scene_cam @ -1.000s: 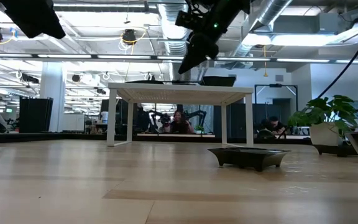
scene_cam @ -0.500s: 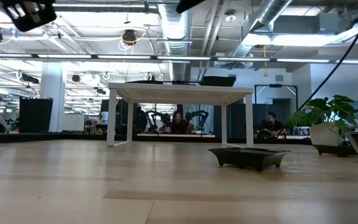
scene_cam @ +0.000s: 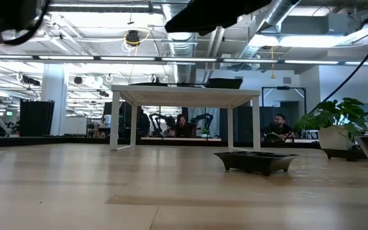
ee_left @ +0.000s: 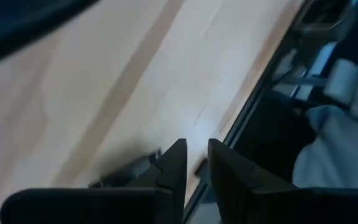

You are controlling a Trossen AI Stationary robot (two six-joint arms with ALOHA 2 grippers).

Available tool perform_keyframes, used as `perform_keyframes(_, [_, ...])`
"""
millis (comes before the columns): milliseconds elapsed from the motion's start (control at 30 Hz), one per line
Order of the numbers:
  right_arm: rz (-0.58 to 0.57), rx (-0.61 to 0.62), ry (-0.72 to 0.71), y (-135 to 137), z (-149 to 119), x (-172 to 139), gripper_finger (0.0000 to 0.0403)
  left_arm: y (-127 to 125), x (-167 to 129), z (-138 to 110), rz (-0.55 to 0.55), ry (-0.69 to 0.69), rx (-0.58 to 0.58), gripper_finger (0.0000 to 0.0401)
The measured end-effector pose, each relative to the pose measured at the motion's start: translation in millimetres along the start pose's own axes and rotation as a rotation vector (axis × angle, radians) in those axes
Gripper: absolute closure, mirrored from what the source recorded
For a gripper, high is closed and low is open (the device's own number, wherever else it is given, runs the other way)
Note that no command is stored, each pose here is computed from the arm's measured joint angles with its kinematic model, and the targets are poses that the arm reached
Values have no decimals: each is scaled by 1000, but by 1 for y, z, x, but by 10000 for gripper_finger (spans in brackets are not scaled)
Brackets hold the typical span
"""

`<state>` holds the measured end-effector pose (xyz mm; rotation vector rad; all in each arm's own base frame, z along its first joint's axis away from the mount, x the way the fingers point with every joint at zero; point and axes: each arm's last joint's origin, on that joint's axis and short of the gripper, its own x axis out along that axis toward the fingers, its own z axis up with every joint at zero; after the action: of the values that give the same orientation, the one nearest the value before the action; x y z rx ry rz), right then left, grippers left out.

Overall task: Pick & Place Mini shaped plates
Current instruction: Stack the square plate on top of the square plate on the shelf

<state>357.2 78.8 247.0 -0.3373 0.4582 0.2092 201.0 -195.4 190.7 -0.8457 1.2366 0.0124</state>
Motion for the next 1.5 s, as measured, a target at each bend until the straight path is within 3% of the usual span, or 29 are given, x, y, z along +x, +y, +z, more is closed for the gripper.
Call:
perform_keyframes(233, [-25,-39,-78,-3,9,-3,339,-2,14,-18,18,49,-116,335])
perform_keyframes(367, [-26,-72,-79,-3,9,-3,339,-3,14,-27,26,61,-116,335])
perform_keyframes(700, [-45,-107,-82,-9,8,-3,339,14,10,-43,216,116,-123,333])
perform_keyframes(867, [-57,-106,-107,-12,11,-3,339,21,12,-43,240,110,-123,308])
perform_keyframes(1200, [-60,-104,-113,-12,11,-3,339,36,19,-45,251,117,-109,216])
perform_keyframes(1333, [-60,-102,-113,-12,11,-3,339,34,20,-44,229,81,-90,206])
perform_keyframes(1500, [-56,-87,-111,-11,11,-3,339,44,23,-46,256,72,-81,220])
